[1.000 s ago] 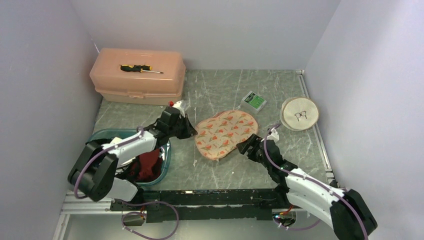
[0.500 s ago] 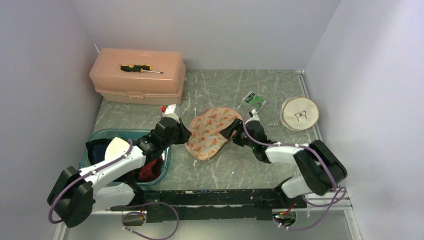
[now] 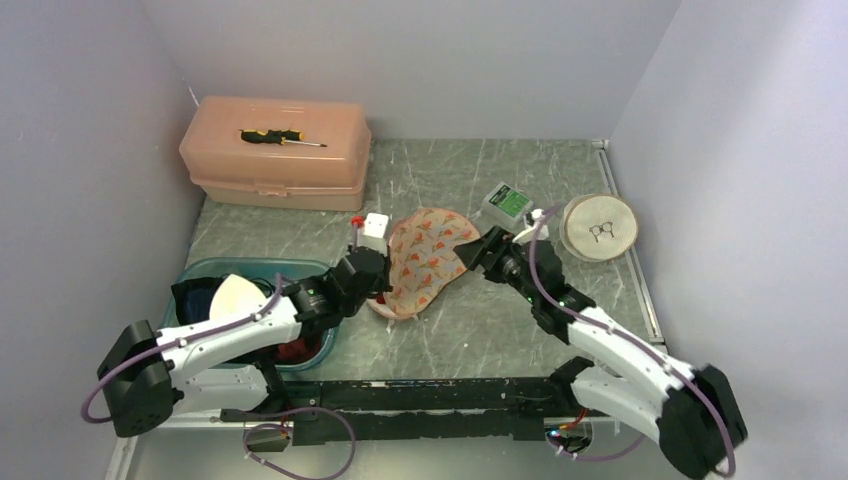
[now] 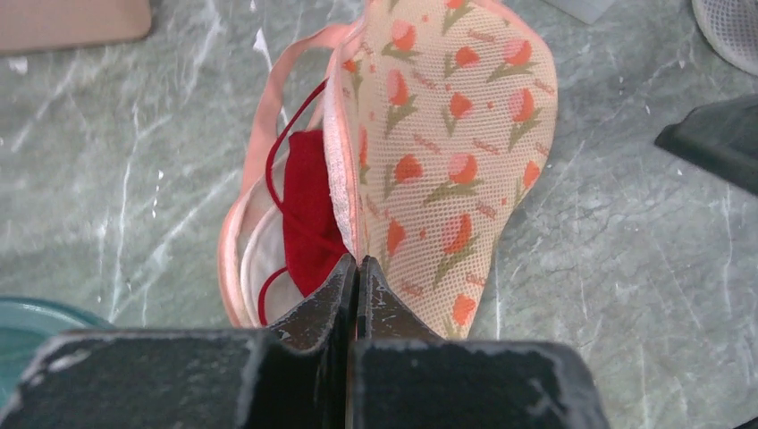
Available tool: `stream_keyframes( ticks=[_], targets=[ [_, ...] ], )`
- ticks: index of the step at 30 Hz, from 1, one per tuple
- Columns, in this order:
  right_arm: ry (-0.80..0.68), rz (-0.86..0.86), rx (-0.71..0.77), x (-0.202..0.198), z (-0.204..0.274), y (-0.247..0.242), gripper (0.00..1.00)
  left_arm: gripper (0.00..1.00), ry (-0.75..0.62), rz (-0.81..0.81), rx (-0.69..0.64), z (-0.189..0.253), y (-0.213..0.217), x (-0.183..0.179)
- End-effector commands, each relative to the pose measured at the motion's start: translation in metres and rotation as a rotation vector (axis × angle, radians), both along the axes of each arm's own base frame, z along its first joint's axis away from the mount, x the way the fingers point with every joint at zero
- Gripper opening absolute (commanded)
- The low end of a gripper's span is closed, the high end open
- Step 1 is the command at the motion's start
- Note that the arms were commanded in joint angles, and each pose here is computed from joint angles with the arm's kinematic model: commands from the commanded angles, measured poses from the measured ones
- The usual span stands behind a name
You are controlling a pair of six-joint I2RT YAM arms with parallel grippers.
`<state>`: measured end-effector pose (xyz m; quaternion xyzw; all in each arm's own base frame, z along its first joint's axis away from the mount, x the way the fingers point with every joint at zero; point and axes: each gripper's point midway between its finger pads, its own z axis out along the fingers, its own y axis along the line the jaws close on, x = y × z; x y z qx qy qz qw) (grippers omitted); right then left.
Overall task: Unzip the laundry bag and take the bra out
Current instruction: Open the laundry bag at the center of the board.
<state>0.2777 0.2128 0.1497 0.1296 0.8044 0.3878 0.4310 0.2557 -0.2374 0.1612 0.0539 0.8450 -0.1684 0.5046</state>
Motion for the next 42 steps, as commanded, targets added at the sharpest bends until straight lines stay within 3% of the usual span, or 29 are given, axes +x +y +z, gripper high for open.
stream_keyframes(
  ticks=[1,13,22,26,35,38,39,42],
  targets=[
    [0.039,-0.136,-0.128,-0.018,-0.011,-0.046,0.8,0.03,-0.225,-0.05,0.131,0.038,-0.023,0.01],
    [0.012,-0.205,-0.075,-0.058,0.027,-0.081,0.8,0.03,-0.588,-0.43,0.53,0.04,-0.125,-0.049],
    [0.009,-0.239,-0.066,-0.08,0.035,-0.1,0.8,0.03,-0.718,-0.654,0.639,0.017,-0.167,-0.103],
    [-0.024,-0.309,-0.062,-0.088,0.041,-0.119,0.8,0.09,-0.71,-0.757,0.65,-0.001,-0.179,-0.123],
    [-0.014,-0.339,-0.064,-0.099,0.039,-0.13,0.8,0.45,-0.682,-0.846,0.626,-0.014,-0.205,-0.152],
    [-0.014,-0.338,-0.061,-0.1,0.039,-0.131,0.8,0.64,-0.661,-0.852,0.596,-0.006,-0.206,-0.157],
    [-0.012,-0.339,-0.063,-0.1,0.039,-0.131,0.81,0.65,-0.655,-0.853,0.581,-0.001,-0.205,-0.158],
    [-0.009,-0.331,-0.069,-0.099,0.038,-0.129,0.81,0.87,-0.635,-0.85,0.534,0.019,-0.201,-0.16]
  ],
)
